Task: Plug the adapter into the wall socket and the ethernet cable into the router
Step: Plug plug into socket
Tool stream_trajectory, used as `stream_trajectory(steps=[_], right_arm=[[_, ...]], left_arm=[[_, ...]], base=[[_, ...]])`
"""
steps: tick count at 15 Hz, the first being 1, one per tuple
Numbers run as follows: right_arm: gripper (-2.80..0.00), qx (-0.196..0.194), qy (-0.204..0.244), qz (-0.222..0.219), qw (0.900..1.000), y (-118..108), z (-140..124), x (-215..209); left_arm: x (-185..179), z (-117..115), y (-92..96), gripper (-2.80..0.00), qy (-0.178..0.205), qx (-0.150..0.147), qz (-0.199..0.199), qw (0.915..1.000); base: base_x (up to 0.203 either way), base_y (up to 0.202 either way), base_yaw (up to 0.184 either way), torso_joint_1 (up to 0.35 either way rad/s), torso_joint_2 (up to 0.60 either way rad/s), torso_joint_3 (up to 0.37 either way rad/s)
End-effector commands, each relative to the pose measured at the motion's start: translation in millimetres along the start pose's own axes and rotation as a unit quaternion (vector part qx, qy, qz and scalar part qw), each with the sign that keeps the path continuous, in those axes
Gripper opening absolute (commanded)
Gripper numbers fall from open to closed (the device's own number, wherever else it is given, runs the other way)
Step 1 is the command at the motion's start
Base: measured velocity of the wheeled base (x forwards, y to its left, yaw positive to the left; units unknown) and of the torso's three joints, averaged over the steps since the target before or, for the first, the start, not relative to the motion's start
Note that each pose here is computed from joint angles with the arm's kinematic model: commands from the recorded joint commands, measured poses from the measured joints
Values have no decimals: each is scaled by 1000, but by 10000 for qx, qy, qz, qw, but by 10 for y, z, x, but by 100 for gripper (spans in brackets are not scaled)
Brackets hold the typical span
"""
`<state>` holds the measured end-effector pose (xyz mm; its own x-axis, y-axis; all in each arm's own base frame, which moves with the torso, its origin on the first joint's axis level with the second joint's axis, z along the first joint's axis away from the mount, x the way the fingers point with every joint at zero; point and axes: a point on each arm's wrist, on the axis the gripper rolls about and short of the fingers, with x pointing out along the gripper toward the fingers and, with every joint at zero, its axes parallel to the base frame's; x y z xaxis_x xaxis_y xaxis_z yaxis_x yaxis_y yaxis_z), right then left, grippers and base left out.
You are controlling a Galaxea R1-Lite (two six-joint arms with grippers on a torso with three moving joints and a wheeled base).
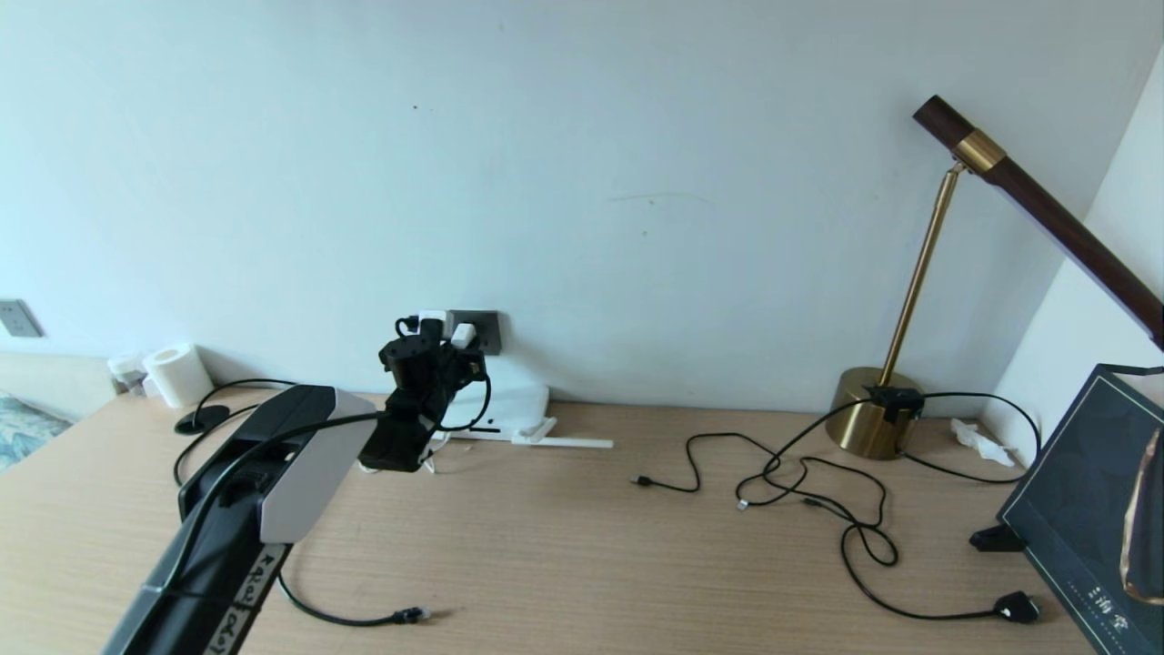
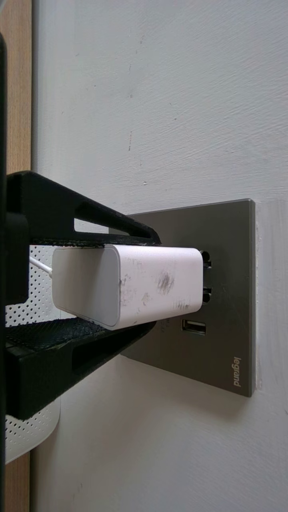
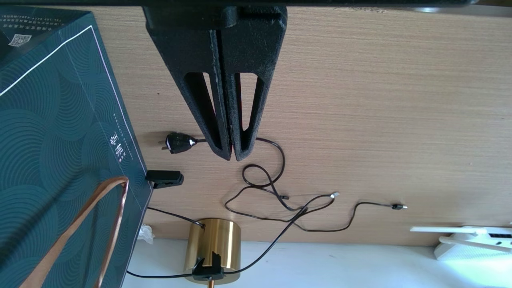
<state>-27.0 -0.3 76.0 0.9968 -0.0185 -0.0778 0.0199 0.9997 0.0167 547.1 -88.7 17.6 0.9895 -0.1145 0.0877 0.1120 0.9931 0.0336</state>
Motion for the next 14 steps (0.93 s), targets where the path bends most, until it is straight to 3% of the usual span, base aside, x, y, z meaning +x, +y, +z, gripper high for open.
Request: stream_trajectory(steps=[1, 14], right_arm=[[-280, 2, 2, 0, 10000, 0, 0, 0], [-280, 2, 2, 0, 10000, 0, 0, 0]], left_arm=[[0, 13, 0, -280, -36, 1, 0, 10000], [-39, -59, -1, -280, 26, 4, 1, 10000]], base=[[0, 0, 0, 0, 0, 0], [0, 0, 0, 0, 0, 0]])
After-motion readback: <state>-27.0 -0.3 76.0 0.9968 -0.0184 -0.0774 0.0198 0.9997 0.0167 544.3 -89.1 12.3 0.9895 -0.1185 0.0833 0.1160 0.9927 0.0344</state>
